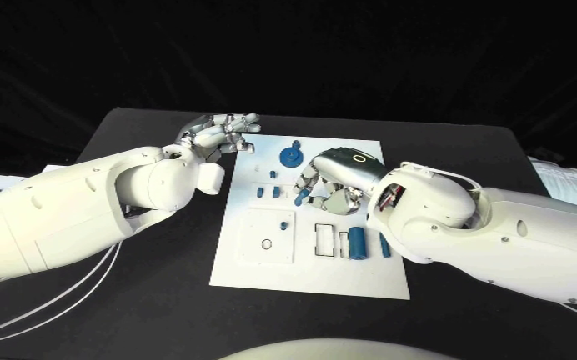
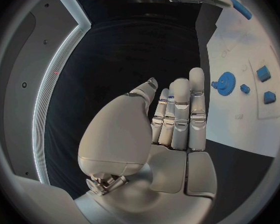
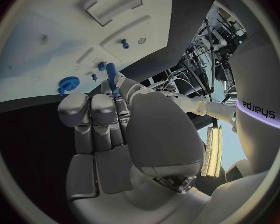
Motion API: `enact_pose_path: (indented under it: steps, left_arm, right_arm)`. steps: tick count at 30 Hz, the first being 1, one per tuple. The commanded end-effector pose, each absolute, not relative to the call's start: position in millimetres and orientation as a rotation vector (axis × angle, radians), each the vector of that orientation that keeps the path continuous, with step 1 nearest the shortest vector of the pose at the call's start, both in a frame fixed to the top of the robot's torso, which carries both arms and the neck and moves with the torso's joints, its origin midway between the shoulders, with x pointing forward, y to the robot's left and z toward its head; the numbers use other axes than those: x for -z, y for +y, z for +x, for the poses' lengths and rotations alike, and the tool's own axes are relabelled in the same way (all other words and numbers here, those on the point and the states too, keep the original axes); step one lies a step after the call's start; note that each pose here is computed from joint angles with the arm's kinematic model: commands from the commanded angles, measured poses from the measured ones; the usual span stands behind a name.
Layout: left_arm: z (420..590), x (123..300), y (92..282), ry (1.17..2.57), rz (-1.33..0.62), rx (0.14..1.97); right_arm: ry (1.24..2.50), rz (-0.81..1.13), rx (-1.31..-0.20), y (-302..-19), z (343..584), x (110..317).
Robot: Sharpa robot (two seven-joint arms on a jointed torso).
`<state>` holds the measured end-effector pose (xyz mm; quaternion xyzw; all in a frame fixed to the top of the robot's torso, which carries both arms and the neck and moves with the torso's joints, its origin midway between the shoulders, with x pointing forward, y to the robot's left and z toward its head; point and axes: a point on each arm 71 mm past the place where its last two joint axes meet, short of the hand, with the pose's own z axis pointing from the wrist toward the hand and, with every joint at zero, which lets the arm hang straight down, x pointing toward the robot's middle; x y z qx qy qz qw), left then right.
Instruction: Assemble the parts on the task board
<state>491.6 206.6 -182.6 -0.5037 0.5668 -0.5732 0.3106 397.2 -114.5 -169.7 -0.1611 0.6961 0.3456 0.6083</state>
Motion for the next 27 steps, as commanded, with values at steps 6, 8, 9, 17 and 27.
enact_pose_path:
  steps: [6,8,9,17,27]
  left_arm:
    - [490.8,181.5,201.2,1.509,-1.314,1.544]
    - [490.8,181.5,201.0,1.509,-1.314,1.544]
    - [490.8,181.5,201.0,1.509,-1.314,1.544]
    - [490.5,181.4,200.2,1.511,-1.313,1.547]
    - [490.5,181.7,200.8,1.515,-1.315,1.546]
  right_arm:
    - [1.629,-0.417,-0.924,-79.8,384.4,186.9]
    - [1.643,-0.424,-0.942,-73.3,381.9,193.8]
    - [1.649,-0.426,-0.948,-71.1,381.3,196.5]
    - [1.711,-0.435,-0.972,-57.9,380.5,219.4]
    - [1.733,-0.490,-0.932,-56.7,381.5,230.1]
